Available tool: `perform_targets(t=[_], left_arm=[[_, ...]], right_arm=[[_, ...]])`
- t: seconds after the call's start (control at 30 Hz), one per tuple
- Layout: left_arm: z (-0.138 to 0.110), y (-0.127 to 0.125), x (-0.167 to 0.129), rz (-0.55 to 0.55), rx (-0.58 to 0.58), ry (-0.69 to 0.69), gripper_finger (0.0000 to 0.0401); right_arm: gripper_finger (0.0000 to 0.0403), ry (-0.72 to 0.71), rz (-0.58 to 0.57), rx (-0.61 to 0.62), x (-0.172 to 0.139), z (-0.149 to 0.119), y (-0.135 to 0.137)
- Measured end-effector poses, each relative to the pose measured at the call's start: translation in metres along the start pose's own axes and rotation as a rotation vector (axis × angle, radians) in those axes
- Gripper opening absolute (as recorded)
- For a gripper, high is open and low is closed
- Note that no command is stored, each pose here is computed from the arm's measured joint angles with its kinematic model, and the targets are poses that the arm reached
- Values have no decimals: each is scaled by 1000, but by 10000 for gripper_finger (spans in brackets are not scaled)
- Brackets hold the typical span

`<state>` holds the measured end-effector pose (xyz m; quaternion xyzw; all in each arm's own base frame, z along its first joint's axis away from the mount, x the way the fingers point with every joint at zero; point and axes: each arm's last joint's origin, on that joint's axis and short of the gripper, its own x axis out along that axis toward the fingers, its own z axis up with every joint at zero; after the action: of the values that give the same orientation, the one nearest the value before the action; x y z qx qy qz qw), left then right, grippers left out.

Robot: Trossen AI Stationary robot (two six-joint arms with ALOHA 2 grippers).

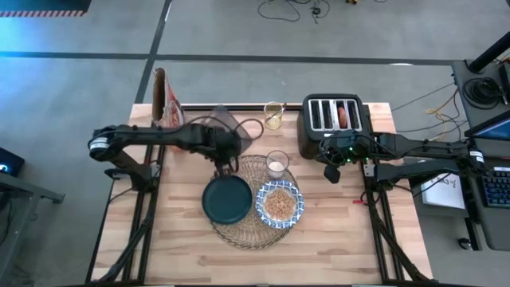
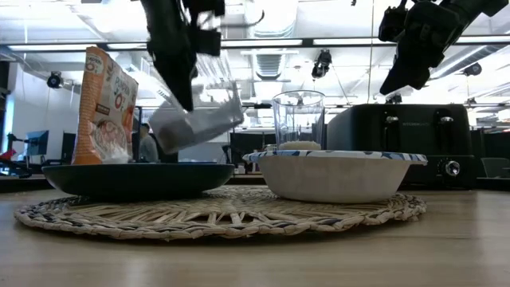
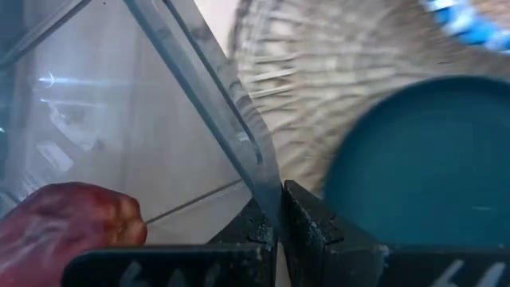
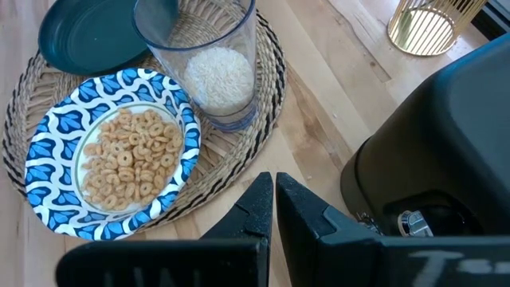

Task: Arrange a breakfast setting
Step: Move the black bin to the bottom right of the table

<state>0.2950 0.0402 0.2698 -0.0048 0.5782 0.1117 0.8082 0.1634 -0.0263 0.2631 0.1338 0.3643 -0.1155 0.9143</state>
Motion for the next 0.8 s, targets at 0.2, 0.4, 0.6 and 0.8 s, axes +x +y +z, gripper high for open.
perform_targets(t=[0.2, 0.4, 0.6, 0.8], left_arm=[[3, -42, -31, -50, -73, -4, 0], [-2, -79, -56, -92, -86, 11, 0], [-16, -104, -68, -93, -188, 73, 0], [-30, -129, -76, -128, -326, 113, 0]], right_arm=[[9, 0, 0, 0, 0, 0, 0], [9, 0, 0, 0, 0, 0, 0], [9, 0, 0, 0, 0, 0, 0], [9, 0, 0, -1, 0, 0, 0]])
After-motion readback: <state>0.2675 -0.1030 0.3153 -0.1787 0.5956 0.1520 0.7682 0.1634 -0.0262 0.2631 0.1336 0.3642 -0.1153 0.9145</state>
